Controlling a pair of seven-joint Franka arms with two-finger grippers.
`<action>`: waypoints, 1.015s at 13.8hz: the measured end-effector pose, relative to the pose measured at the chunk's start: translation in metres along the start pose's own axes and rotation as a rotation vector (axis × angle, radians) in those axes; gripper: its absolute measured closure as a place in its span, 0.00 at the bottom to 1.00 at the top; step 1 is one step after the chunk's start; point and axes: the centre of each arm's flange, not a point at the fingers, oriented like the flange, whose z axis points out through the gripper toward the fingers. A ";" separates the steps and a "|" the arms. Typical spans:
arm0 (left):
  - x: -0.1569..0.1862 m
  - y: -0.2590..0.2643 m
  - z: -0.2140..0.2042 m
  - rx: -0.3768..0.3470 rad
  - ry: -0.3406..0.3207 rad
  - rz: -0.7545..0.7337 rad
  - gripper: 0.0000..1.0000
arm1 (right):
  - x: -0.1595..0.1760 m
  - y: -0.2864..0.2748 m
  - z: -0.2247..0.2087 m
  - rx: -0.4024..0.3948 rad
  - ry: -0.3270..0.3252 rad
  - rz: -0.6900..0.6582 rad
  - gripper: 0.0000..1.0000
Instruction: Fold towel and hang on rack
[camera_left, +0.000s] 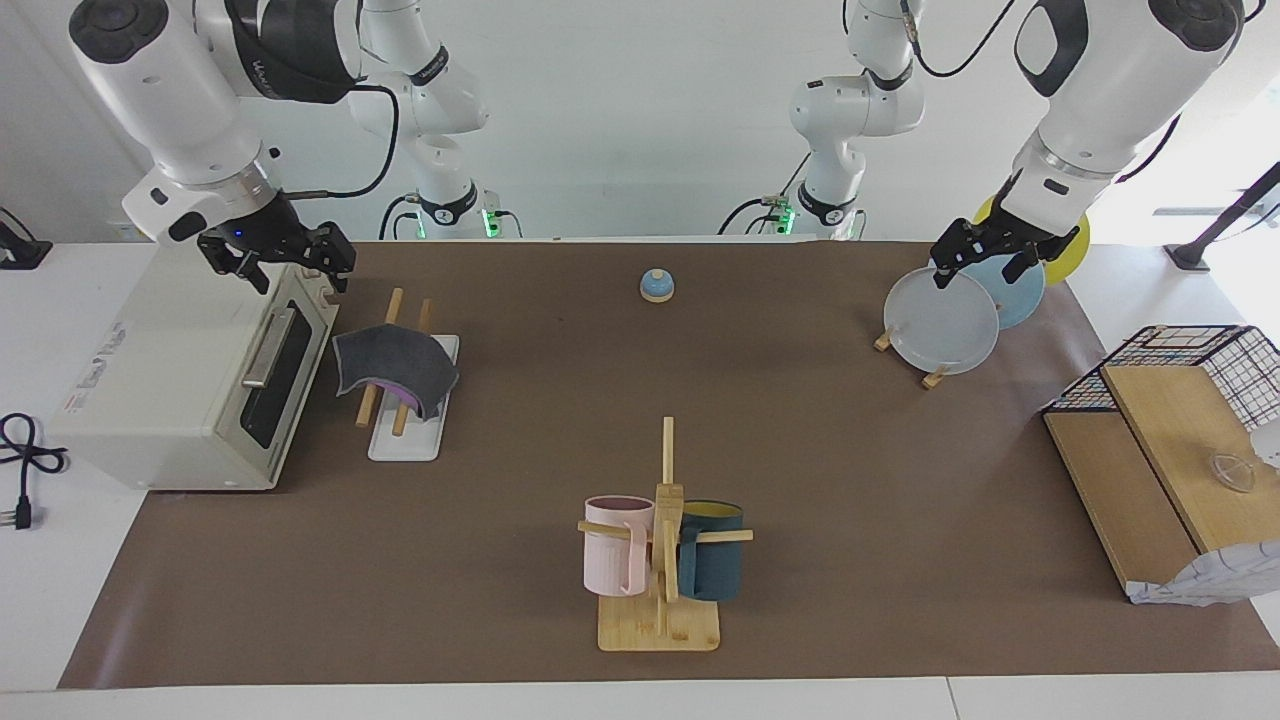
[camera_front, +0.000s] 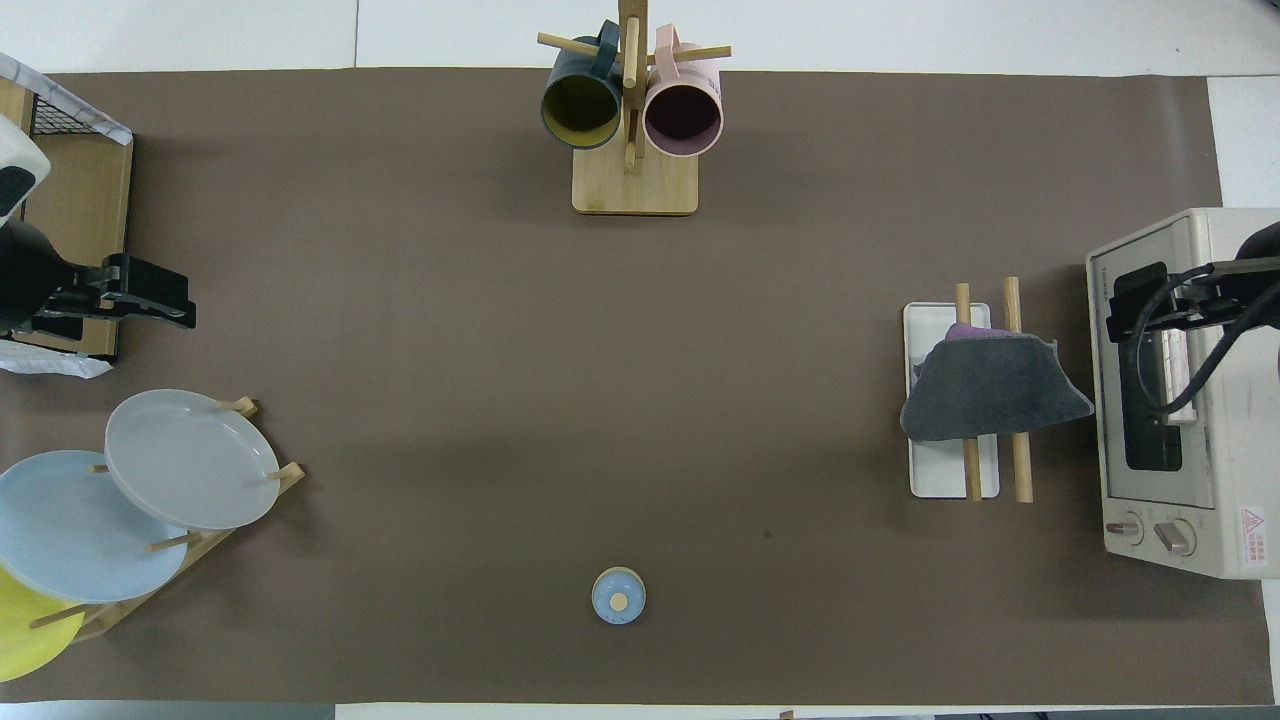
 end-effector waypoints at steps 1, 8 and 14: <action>0.000 0.000 0.000 0.000 0.000 -0.001 0.00 | 0.000 0.001 0.000 0.001 0.000 0.002 0.00; 0.000 0.000 0.000 0.000 0.000 0.000 0.00 | 0.000 -0.001 -0.002 0.024 0.004 0.047 0.00; 0.000 0.000 0.000 0.000 0.000 0.000 0.00 | -0.002 0.016 -0.007 0.047 0.004 0.081 0.00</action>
